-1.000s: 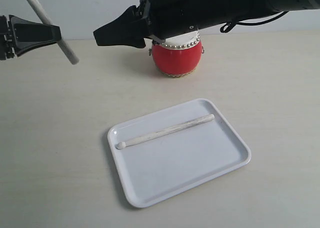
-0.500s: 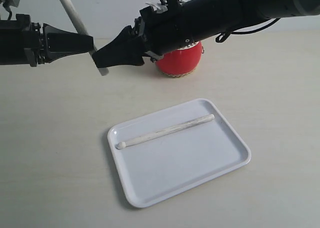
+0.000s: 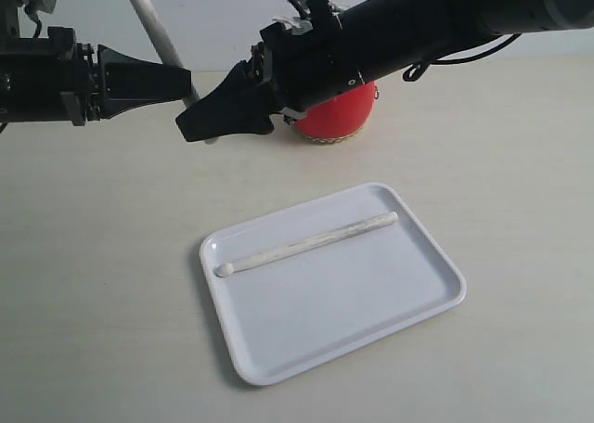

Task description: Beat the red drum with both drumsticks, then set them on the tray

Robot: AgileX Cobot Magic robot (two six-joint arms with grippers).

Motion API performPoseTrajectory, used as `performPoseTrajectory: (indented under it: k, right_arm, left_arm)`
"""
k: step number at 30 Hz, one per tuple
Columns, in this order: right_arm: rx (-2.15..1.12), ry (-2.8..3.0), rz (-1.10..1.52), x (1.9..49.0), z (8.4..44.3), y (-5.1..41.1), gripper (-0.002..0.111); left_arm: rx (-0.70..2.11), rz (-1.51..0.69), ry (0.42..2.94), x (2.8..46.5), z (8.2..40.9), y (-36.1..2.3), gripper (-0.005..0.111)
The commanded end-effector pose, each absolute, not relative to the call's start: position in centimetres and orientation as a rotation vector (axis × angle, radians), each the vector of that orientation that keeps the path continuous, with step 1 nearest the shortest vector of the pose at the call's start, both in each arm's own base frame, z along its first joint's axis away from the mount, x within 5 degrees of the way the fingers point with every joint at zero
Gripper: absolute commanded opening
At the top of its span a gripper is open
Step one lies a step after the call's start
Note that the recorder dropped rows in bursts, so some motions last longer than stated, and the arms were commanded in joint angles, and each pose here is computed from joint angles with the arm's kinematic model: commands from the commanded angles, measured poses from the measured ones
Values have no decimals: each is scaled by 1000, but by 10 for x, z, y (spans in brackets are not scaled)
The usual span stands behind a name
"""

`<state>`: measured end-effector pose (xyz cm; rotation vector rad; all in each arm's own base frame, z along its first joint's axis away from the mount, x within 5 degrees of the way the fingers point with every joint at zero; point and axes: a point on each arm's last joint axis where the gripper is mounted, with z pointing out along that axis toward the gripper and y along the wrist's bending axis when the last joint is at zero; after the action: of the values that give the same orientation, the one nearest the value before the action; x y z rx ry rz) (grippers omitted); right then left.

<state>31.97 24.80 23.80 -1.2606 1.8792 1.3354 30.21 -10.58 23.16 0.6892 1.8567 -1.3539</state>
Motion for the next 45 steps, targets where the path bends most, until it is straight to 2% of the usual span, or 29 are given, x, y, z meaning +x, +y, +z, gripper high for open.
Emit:
performPoseTrajectory:
  k: [1,12,24,32,45]
  right_arm:
    - [-1277,1872,1328,319,238,248,55]
    - [-1278,1876,1320,319,238,248,55]
    - [-1283,1906,1339,317,237,248,55]
    - [-1282,1937,1329,317,235,247,46]
    - [-1294,1946,1338,316,235,246,36]
  left_arm:
    - [644,-1384,1842,304,236,-107,0]
    - [671,-1425,1818,299,238,-124,0]
    - [671,-1427,1816,299,238,-124,0]
    - [668,-1427,1815,299,239,-124,0]
    - [669,-1429,1819,299,238,-124,0]
